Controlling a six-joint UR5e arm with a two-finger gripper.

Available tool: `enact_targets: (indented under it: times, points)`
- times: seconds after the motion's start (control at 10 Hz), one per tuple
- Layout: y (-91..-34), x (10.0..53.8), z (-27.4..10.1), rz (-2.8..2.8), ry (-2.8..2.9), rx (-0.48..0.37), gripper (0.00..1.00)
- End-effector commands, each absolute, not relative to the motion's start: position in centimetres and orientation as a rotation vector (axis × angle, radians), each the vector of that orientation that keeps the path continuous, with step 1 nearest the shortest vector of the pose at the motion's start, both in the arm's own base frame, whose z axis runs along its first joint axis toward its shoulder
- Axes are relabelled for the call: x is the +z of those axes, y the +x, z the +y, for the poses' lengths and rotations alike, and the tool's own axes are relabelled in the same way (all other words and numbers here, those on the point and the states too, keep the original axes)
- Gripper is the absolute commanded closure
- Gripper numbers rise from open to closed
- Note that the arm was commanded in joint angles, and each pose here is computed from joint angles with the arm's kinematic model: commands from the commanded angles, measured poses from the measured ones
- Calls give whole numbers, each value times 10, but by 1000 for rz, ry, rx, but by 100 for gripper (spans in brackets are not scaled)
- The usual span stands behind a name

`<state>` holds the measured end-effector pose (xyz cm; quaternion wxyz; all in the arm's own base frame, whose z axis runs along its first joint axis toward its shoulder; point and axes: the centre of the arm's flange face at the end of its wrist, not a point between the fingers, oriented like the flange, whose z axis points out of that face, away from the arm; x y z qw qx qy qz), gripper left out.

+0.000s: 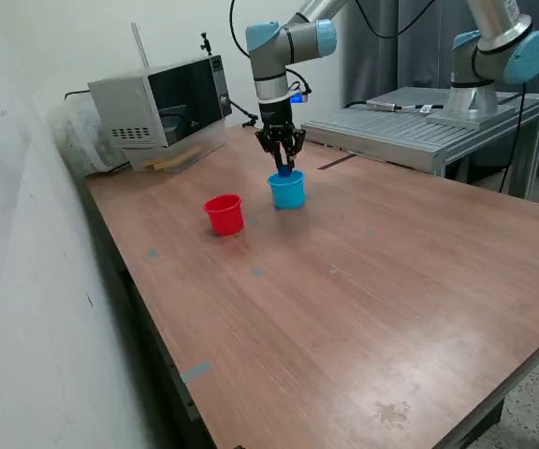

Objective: Place red objects in the red bin, and blue objects in the blue bin.

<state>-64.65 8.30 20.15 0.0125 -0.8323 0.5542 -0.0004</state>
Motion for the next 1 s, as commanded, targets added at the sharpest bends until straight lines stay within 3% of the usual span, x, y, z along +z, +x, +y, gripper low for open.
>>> enact_targets:
  times: [0.0,0.3,0.7,0.9]
  points:
    - [-647,199,90,1723,-2584,2,0]
    - [-646,204,85,1709,-2579,17,0]
    - [-577,300,31,1645,-2588,105,0]
    - [-547,344,-3,1768,-2495,55,0]
